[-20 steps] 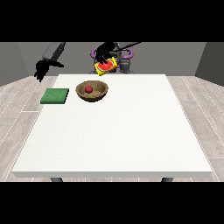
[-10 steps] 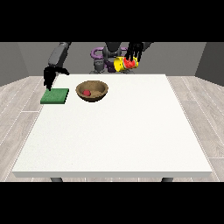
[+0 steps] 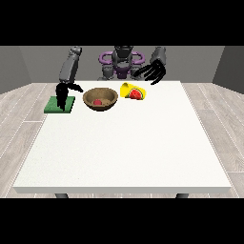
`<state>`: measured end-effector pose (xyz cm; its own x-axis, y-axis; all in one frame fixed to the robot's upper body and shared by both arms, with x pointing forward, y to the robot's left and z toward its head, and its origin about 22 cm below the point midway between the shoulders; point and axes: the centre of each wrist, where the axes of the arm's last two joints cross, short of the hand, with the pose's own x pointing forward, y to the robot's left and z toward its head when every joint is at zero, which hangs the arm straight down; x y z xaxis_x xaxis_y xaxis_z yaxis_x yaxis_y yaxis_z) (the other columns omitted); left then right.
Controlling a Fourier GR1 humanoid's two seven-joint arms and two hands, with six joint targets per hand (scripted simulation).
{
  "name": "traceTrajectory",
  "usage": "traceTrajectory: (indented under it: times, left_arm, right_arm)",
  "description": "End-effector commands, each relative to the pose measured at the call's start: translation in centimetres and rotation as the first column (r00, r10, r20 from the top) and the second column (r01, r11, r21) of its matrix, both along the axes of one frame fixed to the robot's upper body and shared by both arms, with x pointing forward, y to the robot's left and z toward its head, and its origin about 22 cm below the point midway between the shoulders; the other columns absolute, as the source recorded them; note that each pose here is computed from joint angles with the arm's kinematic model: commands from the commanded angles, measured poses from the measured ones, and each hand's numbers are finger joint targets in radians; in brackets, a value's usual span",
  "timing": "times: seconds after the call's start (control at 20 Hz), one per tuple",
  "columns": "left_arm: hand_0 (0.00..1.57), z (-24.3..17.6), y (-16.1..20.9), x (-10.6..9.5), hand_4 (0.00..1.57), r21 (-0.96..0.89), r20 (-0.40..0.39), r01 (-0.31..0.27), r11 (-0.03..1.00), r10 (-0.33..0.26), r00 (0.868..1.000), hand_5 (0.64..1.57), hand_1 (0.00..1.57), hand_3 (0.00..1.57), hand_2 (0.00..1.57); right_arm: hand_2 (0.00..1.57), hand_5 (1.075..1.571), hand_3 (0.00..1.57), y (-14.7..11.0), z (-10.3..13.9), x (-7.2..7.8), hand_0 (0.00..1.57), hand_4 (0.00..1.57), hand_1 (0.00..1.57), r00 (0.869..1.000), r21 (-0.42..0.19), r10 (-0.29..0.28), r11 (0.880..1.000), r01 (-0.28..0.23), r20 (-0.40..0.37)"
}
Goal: Pick the cup and pour the ball into the bowl, then pick the bowl and place it on the pad
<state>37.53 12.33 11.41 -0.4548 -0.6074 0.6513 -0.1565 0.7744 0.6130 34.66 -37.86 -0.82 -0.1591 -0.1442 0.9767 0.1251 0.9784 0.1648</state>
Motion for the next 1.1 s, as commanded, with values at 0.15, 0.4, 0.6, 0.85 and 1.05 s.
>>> traceTrajectory:
  times: [0.15,0.4,0.6,0.85,1.05]
  left_arm:
    - [0.00,-4.7,4.2,-0.3,0.00,-0.320,-0.069,0.042,0.947,-0.068,0.995,1.531,0.00,0.00,0.00]
    - [0.00,-9.2,5.3,-1.1,0.00,-0.328,-0.174,-0.014,0.944,-0.045,0.984,1.523,0.00,0.00,0.00]
    - [0.00,-6.9,5.6,0.2,0.00,-0.336,-0.155,-0.005,0.942,-0.050,0.987,1.533,0.00,0.00,0.00]
    - [0.00,-6.5,3.7,-0.6,0.00,-0.345,-0.138,0.018,0.939,-0.070,0.988,1.549,0.00,0.00,0.00]
    - [0.00,-1.6,3.2,-0.4,0.00,-0.303,-0.090,0.134,0.943,-0.168,0.982,1.555,0.00,0.00,0.00]
  right_arm:
    - [0.00,1.559,0.00,4.0,-0.2,1.1,0.00,0.33,0.00,0.995,0.010,0.101,0.995,-0.100,-0.011]
    - [0.00,1.540,0.00,9.0,-2.0,1.0,0.00,0.02,0.00,0.984,-0.025,0.144,0.989,-0.147,-0.106]
    - [0.00,1.542,0.00,7.6,-1.7,1.3,0.00,0.03,0.00,0.979,-0.005,0.158,0.987,-0.160,-0.126]
    - [0.00,1.550,0.00,8.2,-5.3,-0.6,0.00,0.25,0.00,0.978,0.019,0.160,0.987,-0.159,-0.135]
    - [0.00,1.539,0.00,4.3,-6.5,-2.3,0.00,0.20,0.00,0.995,0.081,0.038,0.996,-0.030,-0.095]
